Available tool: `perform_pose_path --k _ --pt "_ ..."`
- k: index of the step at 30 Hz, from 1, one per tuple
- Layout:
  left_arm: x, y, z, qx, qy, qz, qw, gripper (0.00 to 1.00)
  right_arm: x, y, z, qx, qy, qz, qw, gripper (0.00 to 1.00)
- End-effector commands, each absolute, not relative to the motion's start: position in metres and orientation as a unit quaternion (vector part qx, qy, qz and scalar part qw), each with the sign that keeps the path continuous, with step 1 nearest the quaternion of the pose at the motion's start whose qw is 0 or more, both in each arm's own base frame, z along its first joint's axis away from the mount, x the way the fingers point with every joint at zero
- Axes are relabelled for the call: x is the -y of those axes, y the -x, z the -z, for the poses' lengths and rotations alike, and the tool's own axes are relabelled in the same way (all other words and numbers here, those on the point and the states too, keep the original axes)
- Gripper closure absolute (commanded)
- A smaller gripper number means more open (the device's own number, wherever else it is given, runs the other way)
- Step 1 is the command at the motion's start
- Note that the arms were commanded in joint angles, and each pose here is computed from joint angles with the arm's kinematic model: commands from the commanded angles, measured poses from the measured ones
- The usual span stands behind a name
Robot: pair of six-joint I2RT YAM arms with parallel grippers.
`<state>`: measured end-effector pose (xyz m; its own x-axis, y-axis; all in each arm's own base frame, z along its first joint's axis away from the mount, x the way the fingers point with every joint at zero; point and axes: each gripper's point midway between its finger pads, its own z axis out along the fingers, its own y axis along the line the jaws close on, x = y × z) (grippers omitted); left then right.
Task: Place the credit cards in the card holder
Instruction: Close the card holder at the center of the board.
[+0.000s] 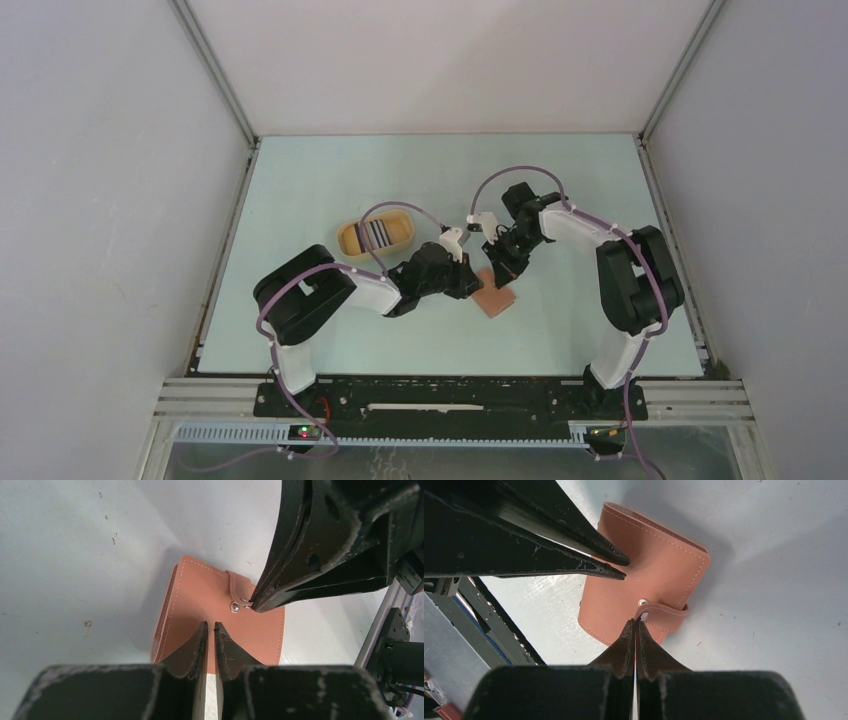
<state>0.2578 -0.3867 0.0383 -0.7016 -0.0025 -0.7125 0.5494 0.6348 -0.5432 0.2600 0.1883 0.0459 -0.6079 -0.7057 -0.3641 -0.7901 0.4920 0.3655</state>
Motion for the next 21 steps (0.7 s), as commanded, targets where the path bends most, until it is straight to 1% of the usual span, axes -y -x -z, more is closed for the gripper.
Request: perform_pose_path --k 1,21 --pt "0.3878 -0.2559 -0.0369 -0.832 -0.163 0.403 0.345 0.86 -0.1934 -0.2646 -0.0439 -0.859 0.442 -0.244 0.090 1.00" --pt "0.3882 -0.2557 -0.0381 -0.830 -0.164 0.408 0.345 0.86 -0.2003 -0.2607 -0.0355 -0.858 0.453 -0.229 0.080 1.00"
